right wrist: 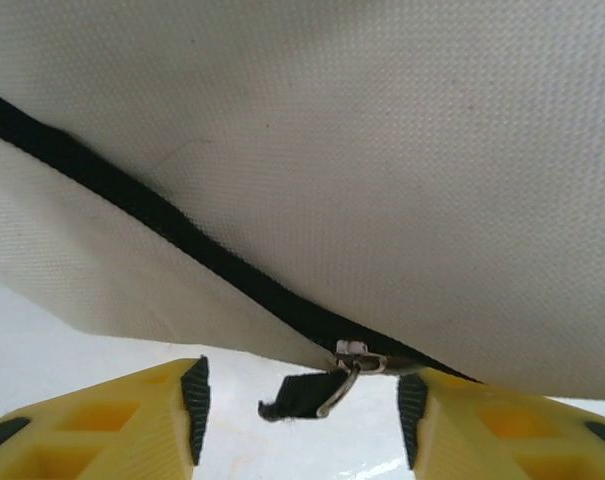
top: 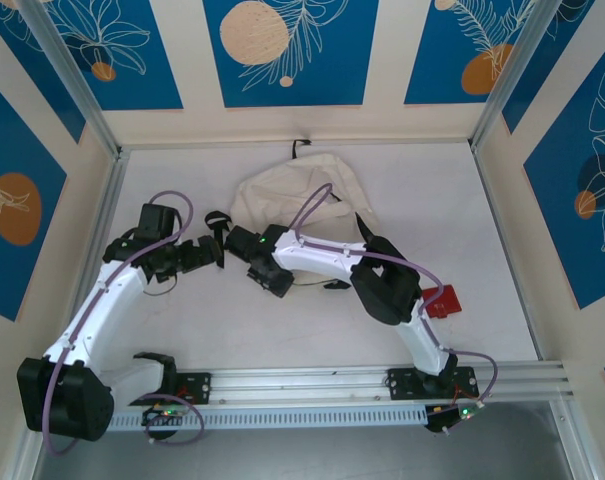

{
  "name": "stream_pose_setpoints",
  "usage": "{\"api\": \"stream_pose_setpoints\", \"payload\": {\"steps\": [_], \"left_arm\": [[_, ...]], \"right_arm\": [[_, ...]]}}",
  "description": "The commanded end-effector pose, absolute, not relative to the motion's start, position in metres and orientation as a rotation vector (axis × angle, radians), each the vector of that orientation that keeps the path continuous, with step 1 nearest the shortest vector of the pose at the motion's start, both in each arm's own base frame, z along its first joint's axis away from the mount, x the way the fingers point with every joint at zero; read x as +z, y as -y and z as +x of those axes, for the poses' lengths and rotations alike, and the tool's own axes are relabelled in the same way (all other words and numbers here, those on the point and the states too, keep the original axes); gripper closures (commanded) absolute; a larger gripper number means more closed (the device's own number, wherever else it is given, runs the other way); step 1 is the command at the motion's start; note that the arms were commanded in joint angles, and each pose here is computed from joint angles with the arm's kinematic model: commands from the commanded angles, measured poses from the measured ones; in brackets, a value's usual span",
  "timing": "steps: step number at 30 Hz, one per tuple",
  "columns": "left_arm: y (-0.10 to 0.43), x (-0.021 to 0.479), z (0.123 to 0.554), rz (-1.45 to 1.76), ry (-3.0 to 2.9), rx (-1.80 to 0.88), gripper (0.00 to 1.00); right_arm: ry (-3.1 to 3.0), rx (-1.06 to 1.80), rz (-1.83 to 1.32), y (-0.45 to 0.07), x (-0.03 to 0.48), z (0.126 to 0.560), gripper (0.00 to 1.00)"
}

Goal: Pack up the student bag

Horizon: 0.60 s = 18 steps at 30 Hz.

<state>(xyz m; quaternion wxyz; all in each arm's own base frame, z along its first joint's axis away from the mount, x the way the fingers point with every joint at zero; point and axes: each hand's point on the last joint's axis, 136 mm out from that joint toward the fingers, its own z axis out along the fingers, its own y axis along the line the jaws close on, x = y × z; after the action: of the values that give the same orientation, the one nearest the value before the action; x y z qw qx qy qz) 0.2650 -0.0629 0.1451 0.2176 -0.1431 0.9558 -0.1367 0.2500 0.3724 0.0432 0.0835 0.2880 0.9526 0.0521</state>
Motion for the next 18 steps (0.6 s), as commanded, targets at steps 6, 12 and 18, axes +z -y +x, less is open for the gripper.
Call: {"api": "stream_pose_setpoints", "payload": {"steps": [6,12,18], "left_arm": [[0.054,0.149,0.264,-0.38,-2.654,-0.342,0.0],[0.056,0.15,0.265,-0.378,-2.647,-0.363,0.0],[0.056,0.15,0.265,-0.379,-2.647,-0.369,0.0]], "right_arm": [[-2.817,-0.029,0.979,-0.347,0.043,0.238,0.68],[-2.845,-0.027,0.88,-0.349,0.05,0.233,0.76],[-2.861,-0.061,0.794,-0.346,0.046,0.233,0.73]]}}
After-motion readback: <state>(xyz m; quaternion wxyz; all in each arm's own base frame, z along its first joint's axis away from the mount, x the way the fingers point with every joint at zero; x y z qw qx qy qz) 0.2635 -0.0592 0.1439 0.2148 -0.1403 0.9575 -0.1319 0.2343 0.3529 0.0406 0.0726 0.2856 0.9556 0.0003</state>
